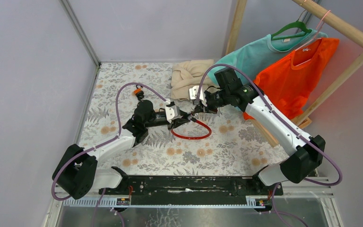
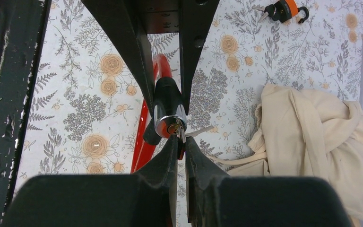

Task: Lock with the key
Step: Lock the lock.

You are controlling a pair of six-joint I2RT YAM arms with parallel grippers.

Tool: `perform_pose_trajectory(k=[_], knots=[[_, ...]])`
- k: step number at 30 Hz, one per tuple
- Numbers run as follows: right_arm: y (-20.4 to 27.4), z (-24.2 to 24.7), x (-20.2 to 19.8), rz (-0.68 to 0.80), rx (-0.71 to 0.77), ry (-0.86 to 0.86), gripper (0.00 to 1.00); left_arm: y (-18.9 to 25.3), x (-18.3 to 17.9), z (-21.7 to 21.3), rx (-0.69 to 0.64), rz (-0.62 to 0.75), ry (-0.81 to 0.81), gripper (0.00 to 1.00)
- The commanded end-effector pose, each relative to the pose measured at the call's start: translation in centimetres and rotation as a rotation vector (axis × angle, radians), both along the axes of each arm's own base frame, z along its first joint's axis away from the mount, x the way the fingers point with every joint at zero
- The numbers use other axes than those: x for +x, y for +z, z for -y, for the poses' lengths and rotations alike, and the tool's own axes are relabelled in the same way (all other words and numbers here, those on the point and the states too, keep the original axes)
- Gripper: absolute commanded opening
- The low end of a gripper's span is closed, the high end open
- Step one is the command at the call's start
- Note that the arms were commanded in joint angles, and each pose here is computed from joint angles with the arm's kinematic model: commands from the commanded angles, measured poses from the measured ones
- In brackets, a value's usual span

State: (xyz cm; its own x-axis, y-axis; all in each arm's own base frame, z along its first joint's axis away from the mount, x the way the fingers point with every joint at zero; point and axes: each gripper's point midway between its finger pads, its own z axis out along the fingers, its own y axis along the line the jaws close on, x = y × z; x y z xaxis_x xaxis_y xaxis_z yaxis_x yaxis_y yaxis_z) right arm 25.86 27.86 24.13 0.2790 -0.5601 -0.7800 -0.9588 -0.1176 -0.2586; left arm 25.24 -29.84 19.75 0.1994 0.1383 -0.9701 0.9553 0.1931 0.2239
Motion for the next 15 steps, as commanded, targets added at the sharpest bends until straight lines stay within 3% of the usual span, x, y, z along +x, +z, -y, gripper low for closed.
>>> perform_pose_trajectory(k=[1,15], knots=[[2.2,1.0,2.8,0.135,-0.030,-0.076,0.00,-1.3,-1.2,0.2,0.026,-0.024,-0.055,0.00],[3.6,1.4,2.7,0.155,-0.031,-0.087,0.00,-1.8,-1.4,0.1,0.046,-0.030,-0.062,0.00]])
